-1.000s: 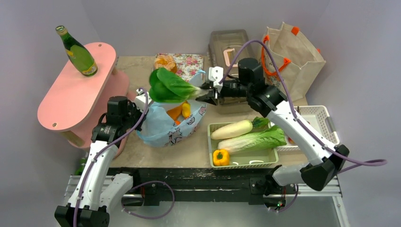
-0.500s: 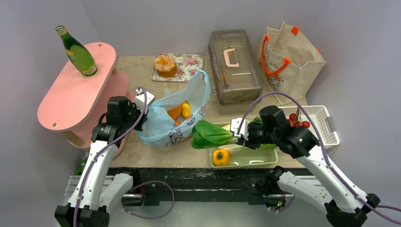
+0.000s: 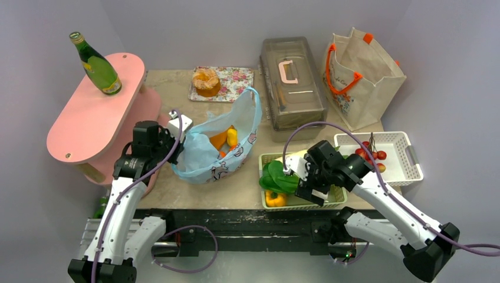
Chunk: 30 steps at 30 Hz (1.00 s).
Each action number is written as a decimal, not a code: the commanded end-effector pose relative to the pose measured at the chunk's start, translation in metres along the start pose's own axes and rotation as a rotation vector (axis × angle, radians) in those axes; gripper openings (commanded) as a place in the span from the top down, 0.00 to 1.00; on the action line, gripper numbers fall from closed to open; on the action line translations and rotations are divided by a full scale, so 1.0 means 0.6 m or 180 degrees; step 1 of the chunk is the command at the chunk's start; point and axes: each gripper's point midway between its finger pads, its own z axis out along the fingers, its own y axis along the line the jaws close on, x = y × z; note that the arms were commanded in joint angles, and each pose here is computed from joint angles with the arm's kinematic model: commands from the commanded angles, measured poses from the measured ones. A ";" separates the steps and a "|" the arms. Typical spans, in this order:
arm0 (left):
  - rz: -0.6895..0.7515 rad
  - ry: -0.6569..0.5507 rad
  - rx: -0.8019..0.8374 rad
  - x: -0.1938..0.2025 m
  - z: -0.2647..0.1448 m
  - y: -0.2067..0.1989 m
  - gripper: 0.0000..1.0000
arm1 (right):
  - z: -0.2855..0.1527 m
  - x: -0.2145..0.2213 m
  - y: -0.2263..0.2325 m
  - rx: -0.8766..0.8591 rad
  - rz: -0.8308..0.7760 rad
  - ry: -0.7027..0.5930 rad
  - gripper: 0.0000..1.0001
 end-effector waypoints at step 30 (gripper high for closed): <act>0.1067 -0.0780 0.0343 -0.049 -0.068 -0.050 1.00 | 0.178 -0.576 -0.146 0.0458 -0.0510 -0.1885 0.54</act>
